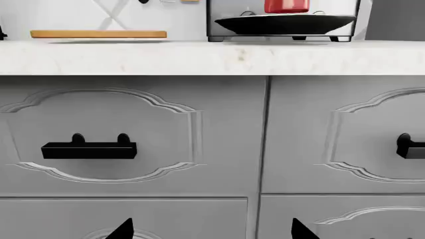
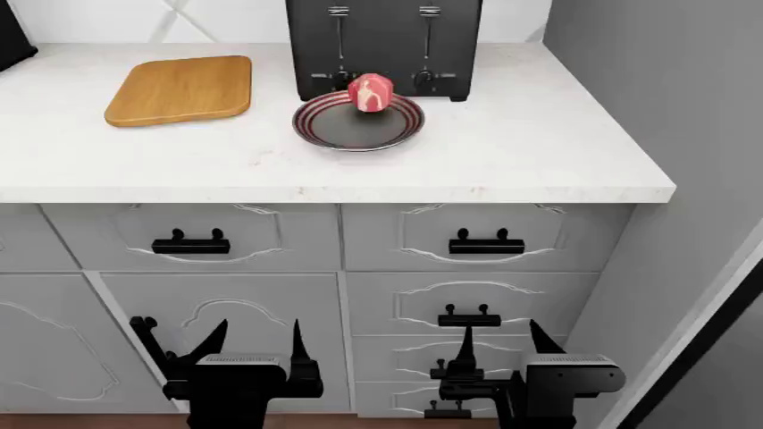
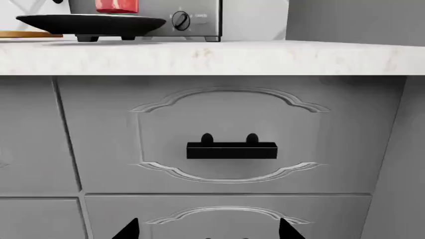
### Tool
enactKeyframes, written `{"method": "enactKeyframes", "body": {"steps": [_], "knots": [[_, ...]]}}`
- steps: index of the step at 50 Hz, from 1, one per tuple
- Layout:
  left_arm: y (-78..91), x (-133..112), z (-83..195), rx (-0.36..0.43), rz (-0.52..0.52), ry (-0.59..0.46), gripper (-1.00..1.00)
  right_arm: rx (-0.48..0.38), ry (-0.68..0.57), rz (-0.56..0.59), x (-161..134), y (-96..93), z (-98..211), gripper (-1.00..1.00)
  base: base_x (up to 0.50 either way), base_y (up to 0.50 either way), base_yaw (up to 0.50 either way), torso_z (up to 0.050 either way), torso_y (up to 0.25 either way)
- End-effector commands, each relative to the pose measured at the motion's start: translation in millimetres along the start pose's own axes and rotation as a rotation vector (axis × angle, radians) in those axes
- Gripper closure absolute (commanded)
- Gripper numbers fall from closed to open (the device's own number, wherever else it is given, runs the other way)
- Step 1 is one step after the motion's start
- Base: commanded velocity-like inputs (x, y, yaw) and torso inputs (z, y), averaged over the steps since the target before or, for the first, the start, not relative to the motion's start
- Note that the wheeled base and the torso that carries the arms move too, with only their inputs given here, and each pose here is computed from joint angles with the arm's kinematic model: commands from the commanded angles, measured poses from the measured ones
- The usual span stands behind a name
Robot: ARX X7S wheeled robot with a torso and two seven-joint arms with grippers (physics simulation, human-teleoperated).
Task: Pick the steak from the plate and place it on the cutting board. Then pick the condiment bottle from the cabinet and place it next to the cutting board.
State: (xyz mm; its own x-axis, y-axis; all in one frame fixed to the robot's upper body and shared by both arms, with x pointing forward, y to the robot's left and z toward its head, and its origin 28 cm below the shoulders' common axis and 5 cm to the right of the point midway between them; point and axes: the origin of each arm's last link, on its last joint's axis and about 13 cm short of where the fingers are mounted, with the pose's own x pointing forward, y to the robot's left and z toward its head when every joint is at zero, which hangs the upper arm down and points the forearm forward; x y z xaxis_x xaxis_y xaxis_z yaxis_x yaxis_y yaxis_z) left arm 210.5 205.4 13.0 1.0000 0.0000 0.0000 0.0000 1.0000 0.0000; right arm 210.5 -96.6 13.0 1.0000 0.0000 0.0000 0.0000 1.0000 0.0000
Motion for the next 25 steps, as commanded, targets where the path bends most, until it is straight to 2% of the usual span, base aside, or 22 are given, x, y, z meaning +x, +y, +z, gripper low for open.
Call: {"method": "enactKeyframes", "body": {"steps": [1, 7, 12, 14, 20, 25], "knots": [[1.2, -3.9, 2.0, 0.000, -0.007, -0.021, -1.00, 0.008, 0.001, 0.013, -0.1, 1.2, 0.2, -1.00, 0.00, 0.00, 0.00, 0.000, 0.000], [2.8, -20.7, 10.6, 0.004, -0.054, -0.115, -1.00, 0.053, -0.035, 0.014, -1.5, -0.6, 2.4, -1.00, 0.00, 0.00, 0.00, 0.000, 0.000], [5.0, -27.8, 24.6, -0.050, -0.101, -0.122, -1.00, 0.052, -0.061, 0.013, -2.4, -0.3, 12.2, -1.00, 0.00, 0.00, 0.00, 0.050, 0.000], [7.0, -29.4, 45.2, -0.062, -0.117, -0.159, -1.00, 0.039, -0.101, 0.029, -4.2, 1.6, 32.5, -1.00, 0.00, 0.00, 0.00, 0.050, 0.000], [11.2, -16.1, 115.8, -0.086, -0.125, -0.327, -1.00, -0.016, -0.336, 0.040, -12.5, 3.6, 128.4, -1.00, 0.00, 0.00, 0.00, 0.050, 0.000], [15.3, -10.2, 145.8, -0.097, -0.092, -0.401, -1.00, -0.039, -0.451, 0.077, -20.5, 11.2, 166.9, -1.00, 0.00, 0.00, 0.00, 0.050, 0.000]]}}
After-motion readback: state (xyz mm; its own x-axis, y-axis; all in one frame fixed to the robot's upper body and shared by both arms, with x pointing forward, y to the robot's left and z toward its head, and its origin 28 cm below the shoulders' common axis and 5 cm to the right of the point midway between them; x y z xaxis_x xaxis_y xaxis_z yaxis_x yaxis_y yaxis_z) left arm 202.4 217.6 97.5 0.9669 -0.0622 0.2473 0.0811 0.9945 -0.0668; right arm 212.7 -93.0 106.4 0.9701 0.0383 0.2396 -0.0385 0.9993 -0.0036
